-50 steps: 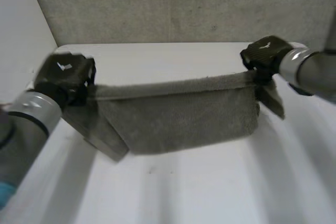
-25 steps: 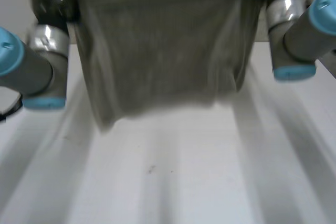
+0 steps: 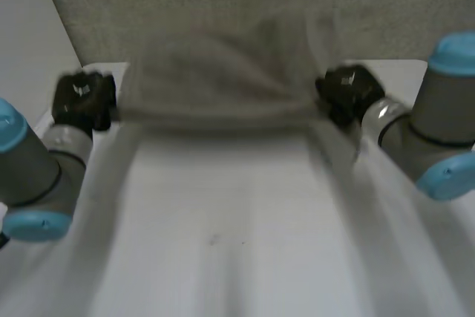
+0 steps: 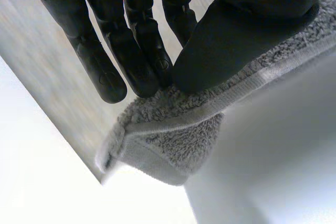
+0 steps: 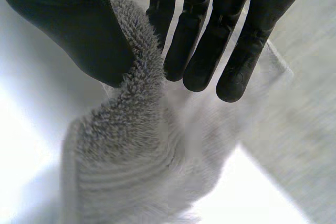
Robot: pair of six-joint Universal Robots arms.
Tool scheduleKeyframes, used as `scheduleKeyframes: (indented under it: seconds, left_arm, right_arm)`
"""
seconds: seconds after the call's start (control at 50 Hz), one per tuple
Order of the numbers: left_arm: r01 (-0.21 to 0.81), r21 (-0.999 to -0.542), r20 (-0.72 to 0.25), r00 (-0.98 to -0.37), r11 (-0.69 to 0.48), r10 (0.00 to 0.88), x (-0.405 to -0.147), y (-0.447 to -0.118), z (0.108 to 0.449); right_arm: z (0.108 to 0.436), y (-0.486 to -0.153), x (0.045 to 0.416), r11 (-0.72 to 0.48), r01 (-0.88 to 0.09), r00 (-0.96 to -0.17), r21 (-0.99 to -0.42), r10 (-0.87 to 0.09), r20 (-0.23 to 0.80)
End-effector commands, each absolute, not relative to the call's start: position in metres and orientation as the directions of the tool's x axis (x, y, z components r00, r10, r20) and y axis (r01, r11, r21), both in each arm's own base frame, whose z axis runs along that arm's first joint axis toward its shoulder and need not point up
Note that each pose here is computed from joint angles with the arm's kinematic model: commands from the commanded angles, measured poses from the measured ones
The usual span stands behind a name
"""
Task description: Fold the towel.
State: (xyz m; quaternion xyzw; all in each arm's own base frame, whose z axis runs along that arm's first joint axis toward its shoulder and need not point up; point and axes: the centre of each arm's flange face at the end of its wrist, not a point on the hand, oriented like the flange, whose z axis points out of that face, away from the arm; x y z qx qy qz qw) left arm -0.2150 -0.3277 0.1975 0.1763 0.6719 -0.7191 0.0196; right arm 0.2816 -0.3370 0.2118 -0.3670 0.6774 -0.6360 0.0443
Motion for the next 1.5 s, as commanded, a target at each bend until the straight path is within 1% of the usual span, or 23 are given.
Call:
scheduleKeyframes:
  seconds: [0.02,0.06,0.1,0.14,0.18,0.22,0.32,0.4,0.44,0.56,0.62,0.68,0.72,0.82,0.98,1.22,1.32,1.5]
  left_arm:
    - [0.353,-0.932,-0.32,-0.908,0.085,0.269,-0.209,-0.303,0.157]
    - [0.368,-0.924,-0.33,-0.904,0.104,0.271,-0.207,-0.3,0.155]
    - [0.38,-0.917,-0.336,-0.9,0.121,0.279,-0.206,-0.296,0.153]
    - [0.382,-0.916,-0.338,-0.898,0.121,0.281,-0.206,-0.291,0.158]
    - [0.381,-0.917,-0.339,-0.899,0.115,0.277,-0.206,-0.289,0.163]
    - [0.38,-0.919,-0.339,-0.9,0.109,0.275,-0.206,-0.288,0.167]
    - [0.378,-0.921,-0.34,-0.9,0.099,0.273,-0.206,-0.283,0.175]
    - [0.372,-0.924,-0.338,-0.903,0.089,0.265,-0.205,-0.282,0.182]
    - [0.37,-0.925,-0.336,-0.904,0.089,0.264,-0.204,-0.282,0.183]
    - [0.366,-0.926,-0.334,-0.908,0.093,0.253,-0.201,-0.281,0.187]
    - [0.364,-0.926,-0.334,-0.912,0.096,0.238,-0.197,-0.284,0.188]
    - [0.361,-0.927,-0.332,-0.916,0.102,0.226,-0.192,-0.287,0.188]
    - [0.36,-0.927,-0.331,-0.917,0.106,0.221,-0.19,-0.288,0.188]
    - [0.357,-0.927,-0.329,-0.92,0.111,0.211,-0.187,-0.29,0.188]
    - [0.356,-0.928,-0.328,-0.921,0.111,0.209,-0.187,-0.29,0.188]
    - [0.355,-0.929,-0.328,-0.922,0.11,0.205,-0.186,-0.291,0.188]
    - [0.355,-0.928,-0.328,-0.922,0.111,0.206,-0.186,-0.291,0.188]
    - [0.354,-0.929,-0.328,-0.923,0.111,0.202,-0.185,-0.292,0.188]
  right_arm:
    - [0.136,-0.323,0.275,0.112,-0.509,-0.704,-0.853,-0.624,0.338]
    - [0.124,-0.317,0.273,0.149,-0.522,-0.7,-0.84,-0.638,0.322]
    - [0.122,-0.315,0.27,0.161,-0.525,-0.701,-0.836,-0.638,0.318]
    - [0.123,-0.315,0.266,0.17,-0.523,-0.708,-0.835,-0.632,0.315]
    - [0.125,-0.316,0.263,0.177,-0.517,-0.717,-0.837,-0.624,0.311]
    - [0.135,-0.317,0.259,0.172,-0.504,-0.731,-0.846,-0.606,0.312]
    - [0.147,-0.318,0.249,0.172,-0.49,-0.753,-0.854,-0.577,0.316]
    - [0.155,-0.32,0.24,0.186,-0.455,-0.783,-0.871,-0.549,0.292]
    - [0.16,-0.325,0.227,0.211,-0.419,-0.816,-0.883,-0.513,0.265]
    - [0.159,-0.326,0.205,0.245,-0.409,-0.838,-0.879,-0.483,0.255]
    - [0.157,-0.325,0.201,0.251,-0.412,-0.836,-0.876,-0.485,0.255]
    - [0.149,-0.322,0.195,0.252,-0.425,-0.82,-0.869,-0.514,0.252]
    - [0.142,-0.32,0.191,0.226,-0.433,-0.795,-0.872,-0.552,0.252]
    - [0.133,-0.32,0.191,0.186,-0.419,-0.773,-0.889,-0.587,0.241]
    - [0.12,-0.326,0.196,0.129,-0.403,-0.765,-0.906,-0.591,0.256]
    - [0.11,-0.332,0.198,0.143,-0.396,-0.771,-0.907,-0.588,0.244]
    - [0.111,-0.341,0.2,0.121,-0.373,-0.787,-0.92,-0.566,0.245]
    - [0.111,-0.353,0.204,0.093,-0.366,-0.806,-0.926,-0.528,0.266]
